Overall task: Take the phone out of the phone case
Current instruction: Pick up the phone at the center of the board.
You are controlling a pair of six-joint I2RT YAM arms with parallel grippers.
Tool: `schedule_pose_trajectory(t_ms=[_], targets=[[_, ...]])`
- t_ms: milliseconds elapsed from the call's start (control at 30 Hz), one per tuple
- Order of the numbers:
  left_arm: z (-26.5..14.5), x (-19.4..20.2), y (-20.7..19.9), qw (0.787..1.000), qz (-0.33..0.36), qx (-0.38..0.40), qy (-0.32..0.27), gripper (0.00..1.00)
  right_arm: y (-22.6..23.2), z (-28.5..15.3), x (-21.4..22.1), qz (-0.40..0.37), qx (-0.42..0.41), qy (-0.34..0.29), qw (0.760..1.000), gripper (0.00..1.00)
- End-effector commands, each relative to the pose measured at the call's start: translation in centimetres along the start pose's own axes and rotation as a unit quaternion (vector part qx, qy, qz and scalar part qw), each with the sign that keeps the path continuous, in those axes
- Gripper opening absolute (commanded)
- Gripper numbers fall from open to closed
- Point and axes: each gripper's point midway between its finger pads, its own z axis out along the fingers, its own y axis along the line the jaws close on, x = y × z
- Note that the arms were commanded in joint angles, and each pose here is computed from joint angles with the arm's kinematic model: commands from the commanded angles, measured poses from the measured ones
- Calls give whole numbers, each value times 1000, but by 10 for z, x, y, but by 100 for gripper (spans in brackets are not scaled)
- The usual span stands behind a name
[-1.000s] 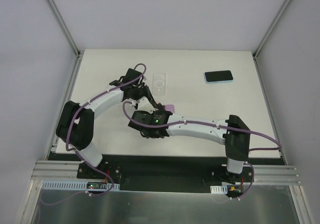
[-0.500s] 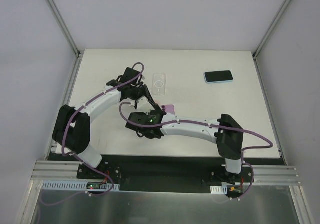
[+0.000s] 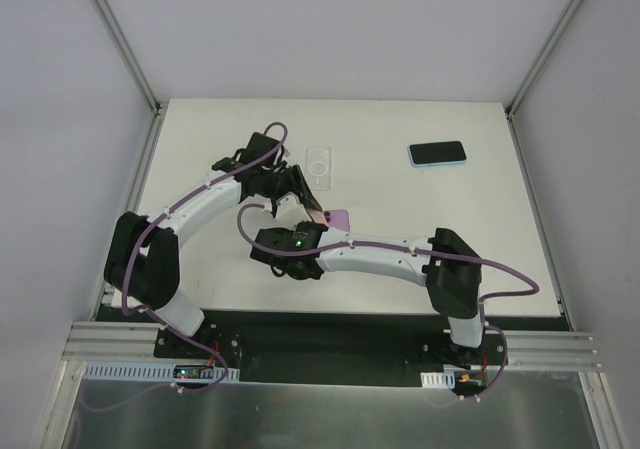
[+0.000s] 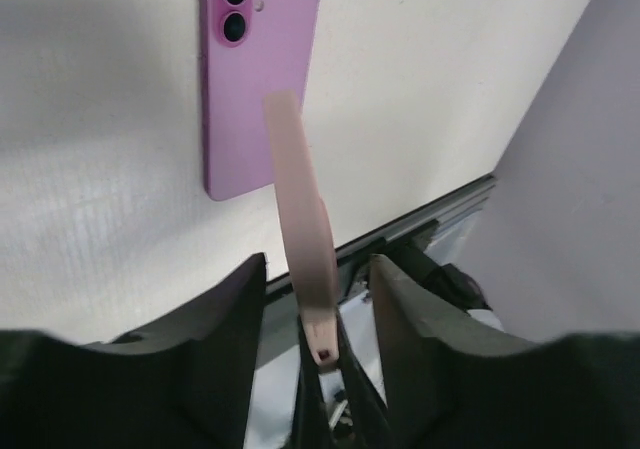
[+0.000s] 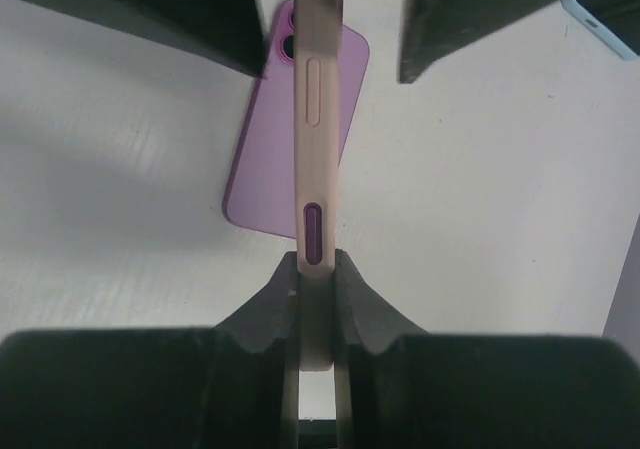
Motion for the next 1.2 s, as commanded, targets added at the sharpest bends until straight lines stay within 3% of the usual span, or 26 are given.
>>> schedule_pose_trajectory(t_ms=[0,100,167,333,433,467,567,633,667,733,800,867,900,967,1167], targets=[[-33,3,-46,996,57,64,-10,58,-44,-7,-3,63,21,-4,998,2],[-47,-4,-59,993,75,87,-19,86,-55,-5,3,118,-14,0,993,1],[-56,-7,-64,991,85,98,-25,90,-58,4,11,150,-33,3,988,1],[-78,-22,-60,988,84,119,-40,91,-64,-9,8,281,-168,-4,945,1],[-83,-23,-48,988,81,125,-38,90,-65,-16,-2,370,-269,-24,889,1],[-86,-20,-48,987,86,131,-39,90,-69,-21,-19,403,-311,-45,860,1],[-86,-6,-48,981,99,166,-19,88,-82,-30,-32,454,-363,-65,811,1],[-82,0,-48,974,105,200,-14,87,-81,-35,-36,464,-394,-68,791,1],[-86,5,-51,969,115,219,-9,86,-83,-42,-47,477,-421,-78,768,1],[-80,9,-49,963,118,242,-5,85,-82,-42,-49,488,-438,-76,751,1],[-78,22,-43,955,118,273,19,85,-82,-53,-67,499,-479,-96,716,2],[-87,19,-55,939,131,319,3,85,-82,-60,-78,509,-510,-105,686,1],[-84,23,-48,940,104,326,15,84,-82,-61,-81,513,-518,-106,677,2],[-90,19,-54,926,122,358,-1,83,-81,-65,-89,512,-540,-114,659,2],[-97,17,-59,914,119,388,-9,80,-74,-74,-102,509,-588,-104,619,1]])
